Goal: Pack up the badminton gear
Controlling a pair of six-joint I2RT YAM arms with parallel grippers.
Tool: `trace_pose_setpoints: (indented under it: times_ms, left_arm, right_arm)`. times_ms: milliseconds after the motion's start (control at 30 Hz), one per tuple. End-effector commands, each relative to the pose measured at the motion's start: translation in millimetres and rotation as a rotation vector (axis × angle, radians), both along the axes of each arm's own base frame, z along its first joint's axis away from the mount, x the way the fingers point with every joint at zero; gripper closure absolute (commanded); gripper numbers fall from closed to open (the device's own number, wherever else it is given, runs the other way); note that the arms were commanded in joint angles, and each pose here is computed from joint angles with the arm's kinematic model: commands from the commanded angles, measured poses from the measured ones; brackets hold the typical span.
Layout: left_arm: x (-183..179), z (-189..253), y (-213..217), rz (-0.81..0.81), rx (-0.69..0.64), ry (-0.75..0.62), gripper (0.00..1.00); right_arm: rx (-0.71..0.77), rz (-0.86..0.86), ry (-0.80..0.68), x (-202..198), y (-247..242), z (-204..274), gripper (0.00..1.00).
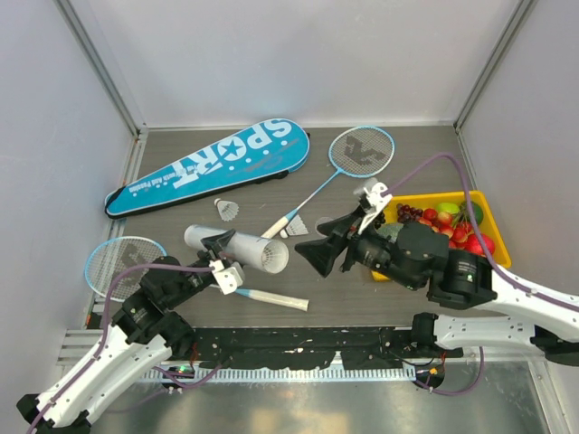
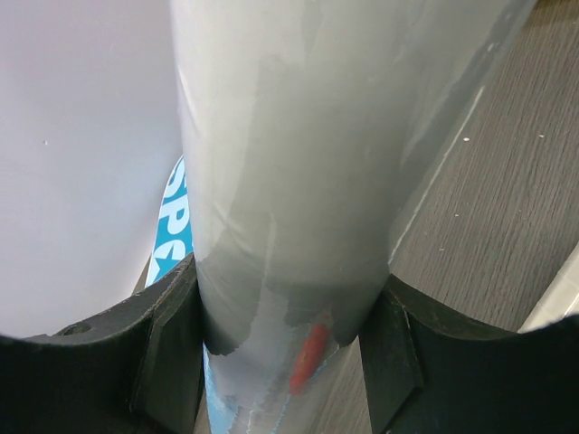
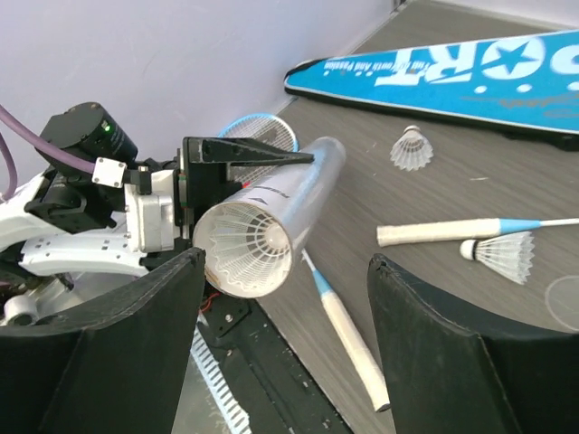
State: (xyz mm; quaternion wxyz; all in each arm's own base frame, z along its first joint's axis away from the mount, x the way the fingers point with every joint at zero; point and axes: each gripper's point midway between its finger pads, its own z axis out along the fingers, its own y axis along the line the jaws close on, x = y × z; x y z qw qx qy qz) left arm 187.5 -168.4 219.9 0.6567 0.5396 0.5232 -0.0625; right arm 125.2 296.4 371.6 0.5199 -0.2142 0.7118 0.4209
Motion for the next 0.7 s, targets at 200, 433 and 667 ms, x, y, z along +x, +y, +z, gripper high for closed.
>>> trace_pose_setpoints:
  times_ms: [200, 433, 667]
  left_arm:
    - [-1.0, 43.2, 2.2, 0.006, -0.088, -0.108, 1.00]
    - [-3.3, 49.0, 4.2, 0.006, -0.109, -0.132, 1.00]
    - [-4.1, 50.0, 3.7, 0.001, -0.115, -0.134, 1.00]
  right_arm:
    - [-0.085, -0.211, -0.011, 67.7, -40.7, -43.7, 0.30]
    - [-0.194, -0.175, 0.095, 111.6, -29.3, -115.1, 0.31]
    - [-0.287, -0.032, 0.214, 143.7, -11.0, -192.1, 0.31]
